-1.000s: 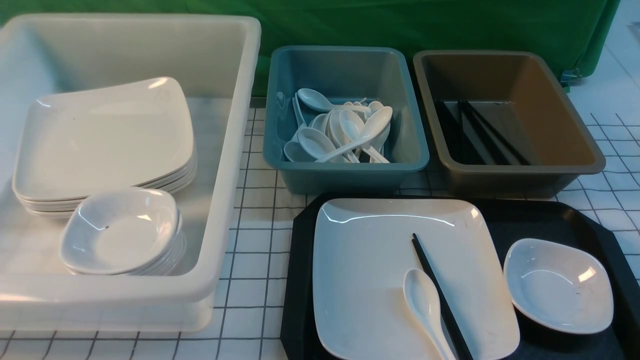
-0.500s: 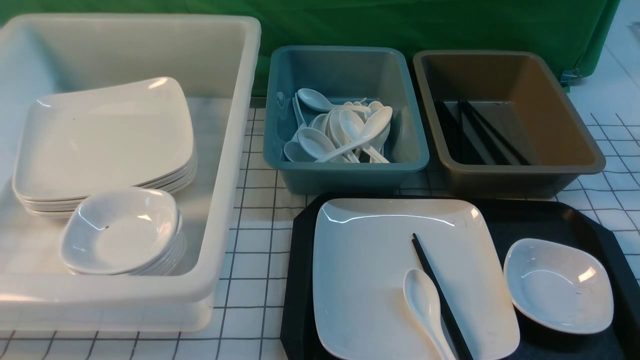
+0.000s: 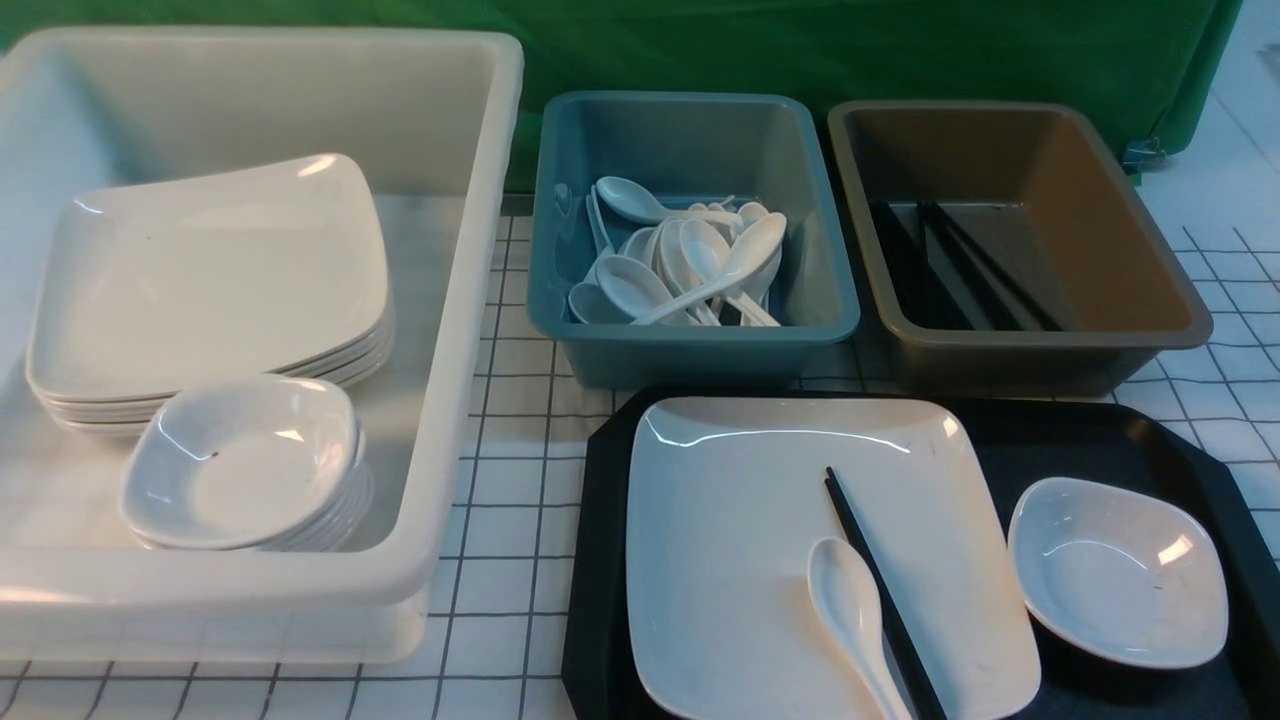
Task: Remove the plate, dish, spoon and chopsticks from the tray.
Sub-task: Use the right arm to grab a pair of chopsticks from the plate
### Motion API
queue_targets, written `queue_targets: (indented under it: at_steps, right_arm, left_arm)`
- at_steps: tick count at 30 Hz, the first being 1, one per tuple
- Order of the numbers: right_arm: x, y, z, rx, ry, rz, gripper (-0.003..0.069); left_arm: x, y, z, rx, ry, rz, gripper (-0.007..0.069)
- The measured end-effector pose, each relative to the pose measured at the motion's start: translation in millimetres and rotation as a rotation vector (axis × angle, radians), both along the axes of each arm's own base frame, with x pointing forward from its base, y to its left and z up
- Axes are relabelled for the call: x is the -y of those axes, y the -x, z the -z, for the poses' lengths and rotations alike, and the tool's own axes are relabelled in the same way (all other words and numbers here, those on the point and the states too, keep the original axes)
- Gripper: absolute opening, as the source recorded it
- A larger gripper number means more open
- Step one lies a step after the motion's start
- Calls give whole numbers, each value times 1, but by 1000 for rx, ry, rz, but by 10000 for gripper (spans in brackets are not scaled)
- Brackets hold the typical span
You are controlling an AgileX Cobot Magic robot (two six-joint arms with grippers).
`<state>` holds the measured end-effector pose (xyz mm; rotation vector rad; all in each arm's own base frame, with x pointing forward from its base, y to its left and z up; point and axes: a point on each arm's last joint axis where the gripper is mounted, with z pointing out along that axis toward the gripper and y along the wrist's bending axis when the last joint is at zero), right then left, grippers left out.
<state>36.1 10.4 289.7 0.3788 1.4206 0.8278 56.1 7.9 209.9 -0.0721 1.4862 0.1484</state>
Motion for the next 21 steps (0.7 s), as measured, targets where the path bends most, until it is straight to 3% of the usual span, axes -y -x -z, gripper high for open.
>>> queue_targets:
  at_steps: [1, 2, 5, 8, 12, 14, 15, 17, 21]
  right_arm:
    - [-1, 2, -17, 1, 99, -15, 30]
    - [-1, 2, -19, -3, 111, -20, 30]
    - [-8, -8, -37, -167, 335, -78, 30]
    - [-18, -38, -24, -510, 566, -190, 30]
    - [-32, -74, 2, -827, 730, -364, 36]
    - [-44, -92, 15, -908, 768, -502, 47]
    - [-45, -91, 14, -905, 755, -508, 48]
    - [-62, -112, 27, -952, 742, -682, 80]
    - [-91, -143, 40, -967, 755, -886, 200]
  left_arm:
    - [0, 0, 0, 0, 1, 0, 23]
    - [0, 0, 0, 0, 1, 0, 23]
    - [0, 0, 0, 0, 3, 0, 23]
    - [0, 0, 0, 0, 3, 0, 23]
    - [0, 0, 0, 1, 4, 0, 23]
    - [0, 0, 0, 1, 4, 0, 23]
    - [0, 0, 0, 1, 4, 0, 23]
    - [0, 0, 0, 1, 6, 1, 23]
    - [0, 0, 0, 1, 7, 1, 23]
